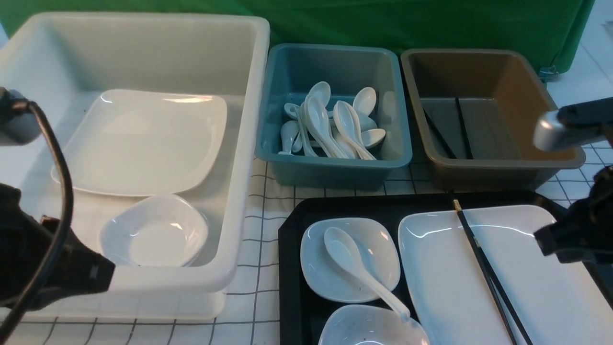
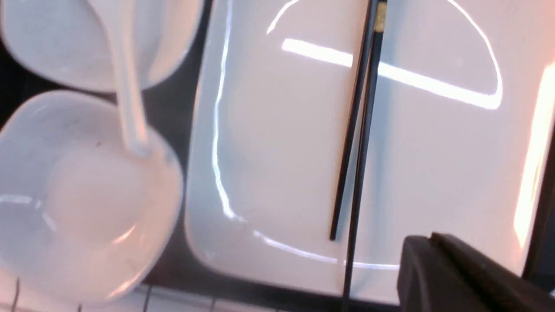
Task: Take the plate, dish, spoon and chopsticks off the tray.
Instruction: Use the right arm to grab a pair of chopsticks from the plate, then use the right arm to put the chopsticks into the small storage box on the right
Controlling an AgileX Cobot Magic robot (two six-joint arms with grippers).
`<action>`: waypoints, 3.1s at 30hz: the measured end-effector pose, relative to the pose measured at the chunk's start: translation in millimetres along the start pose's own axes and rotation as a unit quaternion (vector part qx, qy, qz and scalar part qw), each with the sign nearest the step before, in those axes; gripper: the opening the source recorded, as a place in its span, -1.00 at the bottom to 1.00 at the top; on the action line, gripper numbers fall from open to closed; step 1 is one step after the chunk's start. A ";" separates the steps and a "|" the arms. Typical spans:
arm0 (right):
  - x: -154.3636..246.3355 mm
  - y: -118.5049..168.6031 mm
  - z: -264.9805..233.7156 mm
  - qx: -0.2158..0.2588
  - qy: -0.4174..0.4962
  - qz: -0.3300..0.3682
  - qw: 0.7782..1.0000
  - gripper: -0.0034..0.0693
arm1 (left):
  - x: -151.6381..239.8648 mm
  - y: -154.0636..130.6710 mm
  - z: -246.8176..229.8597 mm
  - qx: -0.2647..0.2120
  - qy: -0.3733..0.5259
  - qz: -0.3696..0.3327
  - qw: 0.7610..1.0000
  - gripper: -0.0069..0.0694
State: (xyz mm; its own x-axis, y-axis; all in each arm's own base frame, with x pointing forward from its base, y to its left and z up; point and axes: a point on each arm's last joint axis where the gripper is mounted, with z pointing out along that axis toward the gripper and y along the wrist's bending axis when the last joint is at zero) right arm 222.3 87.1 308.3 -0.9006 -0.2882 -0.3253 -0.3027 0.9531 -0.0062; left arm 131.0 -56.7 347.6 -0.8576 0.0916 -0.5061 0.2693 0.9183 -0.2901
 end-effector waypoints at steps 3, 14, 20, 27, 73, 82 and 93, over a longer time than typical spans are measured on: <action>-19.8 -8.0 27.7 0.001 0.033 0.014 0.999 -0.72 | 3.8 -9.7 0.9 0.018 0.012 0.013 1.000 -0.83; -68.7 -8.1 126.0 0.001 0.094 0.005 0.996 0.36 | 14.6 -39.3 6.2 0.061 0.042 0.080 0.994 -0.83; -79.1 -7.6 146.4 0.000 0.106 0.001 0.994 0.37 | 3.1 -59.1 36.0 0.075 0.049 0.107 0.990 -0.83; -77.7 -7.5 155.2 0.001 0.122 0.001 0.993 0.37 | -11.8 -100.8 89.8 0.101 0.049 0.178 0.978 -0.83; -64.5 14.0 99.1 -0.151 0.154 -0.039 0.976 -0.75 | -63.3 -143.4 117.2 0.144 -0.078 0.201 0.966 -0.83; -94.3 2.6 62.6 -0.210 0.063 -0.013 0.976 -0.75 | -76.6 -147.9 113.2 0.158 -0.155 0.188 0.957 -0.83; -167.1 -83.5 30.2 -0.272 -0.101 0.106 0.951 -0.75 | -101.6 -144.5 122.3 0.158 -0.257 0.150 0.942 -0.83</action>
State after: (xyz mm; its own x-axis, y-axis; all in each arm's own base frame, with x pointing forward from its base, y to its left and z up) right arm 407.4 58.5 334.6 -0.8976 -0.0175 -0.4404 -0.2866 0.7822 0.5532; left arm 232.8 -245.9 341.6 -0.4193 0.0561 -0.9061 0.6524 0.7127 -0.2578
